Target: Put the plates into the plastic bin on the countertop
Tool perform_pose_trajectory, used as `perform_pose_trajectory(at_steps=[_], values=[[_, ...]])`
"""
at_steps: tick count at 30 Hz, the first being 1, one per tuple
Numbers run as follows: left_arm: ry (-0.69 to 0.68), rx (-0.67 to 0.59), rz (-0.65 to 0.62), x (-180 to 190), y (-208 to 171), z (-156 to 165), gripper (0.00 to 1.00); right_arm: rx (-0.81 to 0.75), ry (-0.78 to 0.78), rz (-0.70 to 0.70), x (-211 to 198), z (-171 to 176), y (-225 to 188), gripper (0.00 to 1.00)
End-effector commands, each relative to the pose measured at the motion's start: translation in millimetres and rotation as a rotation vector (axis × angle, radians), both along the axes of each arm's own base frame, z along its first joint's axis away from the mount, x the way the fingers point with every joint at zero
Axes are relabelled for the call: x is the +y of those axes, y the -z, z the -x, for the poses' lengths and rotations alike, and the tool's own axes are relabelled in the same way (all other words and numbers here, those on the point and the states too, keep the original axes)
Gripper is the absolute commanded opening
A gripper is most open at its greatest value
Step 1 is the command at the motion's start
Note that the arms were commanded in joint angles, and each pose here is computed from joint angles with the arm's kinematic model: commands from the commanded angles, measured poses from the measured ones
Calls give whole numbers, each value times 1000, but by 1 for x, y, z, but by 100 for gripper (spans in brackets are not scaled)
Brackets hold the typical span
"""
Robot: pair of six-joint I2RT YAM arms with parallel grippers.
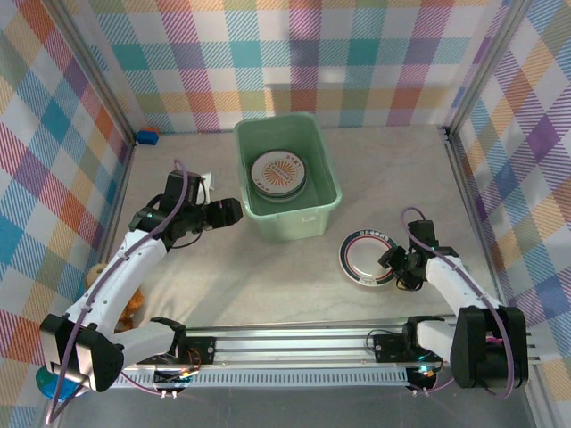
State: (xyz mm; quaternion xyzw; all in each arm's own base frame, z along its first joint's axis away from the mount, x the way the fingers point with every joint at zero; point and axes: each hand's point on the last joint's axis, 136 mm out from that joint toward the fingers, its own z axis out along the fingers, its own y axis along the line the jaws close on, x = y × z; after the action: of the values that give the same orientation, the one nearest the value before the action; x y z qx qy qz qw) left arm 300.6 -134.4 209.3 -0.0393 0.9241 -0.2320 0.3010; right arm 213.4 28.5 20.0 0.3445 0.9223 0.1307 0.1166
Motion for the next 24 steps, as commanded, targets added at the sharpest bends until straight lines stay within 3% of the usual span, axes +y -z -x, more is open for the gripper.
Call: perform_pose_trajectory(at_steps=[1, 7, 10, 24], values=[[-25, -26, 23, 1, -10, -7, 72, -32, -13, -34, 6, -11, 2, 57], [-30, -23, 25, 1, -9, -8, 72, -20, 1, -28, 4, -11, 6, 49], [-32, -23, 31, 1, -9, -8, 72, -23, 2, -27, 4, -11, 6, 38], [-42, -49, 42, 4, -14, 0, 72, -101, 75, 21, -9, 1, -9, 20]])
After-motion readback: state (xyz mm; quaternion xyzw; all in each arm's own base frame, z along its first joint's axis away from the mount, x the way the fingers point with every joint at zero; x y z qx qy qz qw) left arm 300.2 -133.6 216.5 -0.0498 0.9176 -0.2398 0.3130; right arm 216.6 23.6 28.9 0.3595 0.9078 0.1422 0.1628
